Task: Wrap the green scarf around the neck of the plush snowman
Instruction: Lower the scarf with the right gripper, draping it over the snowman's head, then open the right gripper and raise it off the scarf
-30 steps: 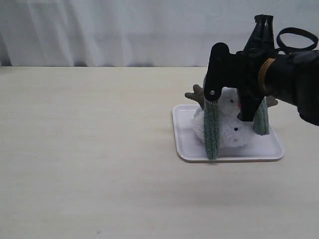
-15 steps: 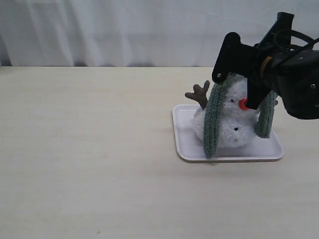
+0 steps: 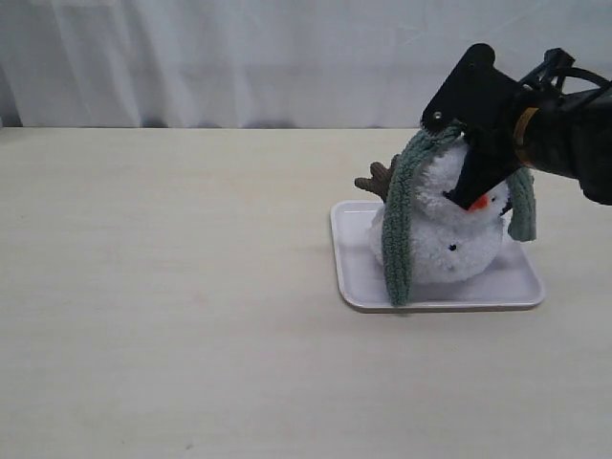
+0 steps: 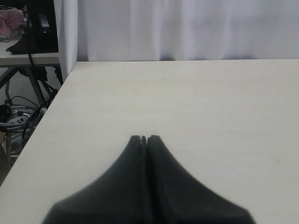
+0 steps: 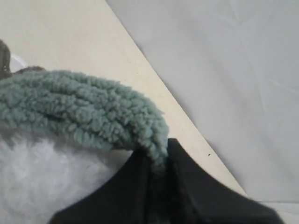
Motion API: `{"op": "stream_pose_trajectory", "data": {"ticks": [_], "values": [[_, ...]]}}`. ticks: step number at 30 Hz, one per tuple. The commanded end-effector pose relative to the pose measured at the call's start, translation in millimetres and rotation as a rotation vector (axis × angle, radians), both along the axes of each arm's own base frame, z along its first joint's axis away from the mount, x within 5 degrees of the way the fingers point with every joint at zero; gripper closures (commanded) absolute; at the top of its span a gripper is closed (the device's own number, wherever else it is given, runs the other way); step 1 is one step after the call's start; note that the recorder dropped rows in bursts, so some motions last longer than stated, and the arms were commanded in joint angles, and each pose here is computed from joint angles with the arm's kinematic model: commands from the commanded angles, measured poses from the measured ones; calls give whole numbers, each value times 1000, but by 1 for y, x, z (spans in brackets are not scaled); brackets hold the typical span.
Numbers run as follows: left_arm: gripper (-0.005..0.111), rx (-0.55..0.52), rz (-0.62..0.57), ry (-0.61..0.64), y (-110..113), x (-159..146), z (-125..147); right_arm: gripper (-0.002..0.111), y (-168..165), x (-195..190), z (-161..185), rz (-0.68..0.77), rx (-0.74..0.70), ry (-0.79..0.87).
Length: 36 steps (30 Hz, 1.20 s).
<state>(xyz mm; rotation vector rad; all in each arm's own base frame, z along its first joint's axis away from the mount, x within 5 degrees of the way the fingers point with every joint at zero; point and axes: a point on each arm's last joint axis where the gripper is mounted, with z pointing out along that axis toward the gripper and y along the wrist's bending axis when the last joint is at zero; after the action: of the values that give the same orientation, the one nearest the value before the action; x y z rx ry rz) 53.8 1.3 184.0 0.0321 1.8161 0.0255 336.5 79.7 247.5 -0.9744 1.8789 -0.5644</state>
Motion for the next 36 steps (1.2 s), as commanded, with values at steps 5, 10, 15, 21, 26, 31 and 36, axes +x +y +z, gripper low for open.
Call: {"op": "stream_pose_trajectory", "data": {"ticks": [5, 10, 15, 21, 26, 31, 36], "values": [[107, -6, 0, -11, 0, 0, 0, 71, -8, 3, 3, -73, 45, -18], [107, -6, 0, -11, 0, 0, 0, 70, -16, 2, 0, -199, 150, 9], [107, -6, 0, -11, 0, 0, 0, 70, -26, 4, 2, -323, 307, 63], [107, -6, 0, -11, 0, 0, 0, 70, -28, 6, 5, -359, 391, 146], [107, -6, 0, -11, 0, 0, 0, 70, -27, 5, 6, -359, 399, 177], [107, -6, 0, -11, 0, 0, 0, 70, -30, 4, 7, -432, 429, 210], [107, -6, 0, -11, 0, 0, 0, 70, -27, 4, 19, -466, 440, 305]]}}
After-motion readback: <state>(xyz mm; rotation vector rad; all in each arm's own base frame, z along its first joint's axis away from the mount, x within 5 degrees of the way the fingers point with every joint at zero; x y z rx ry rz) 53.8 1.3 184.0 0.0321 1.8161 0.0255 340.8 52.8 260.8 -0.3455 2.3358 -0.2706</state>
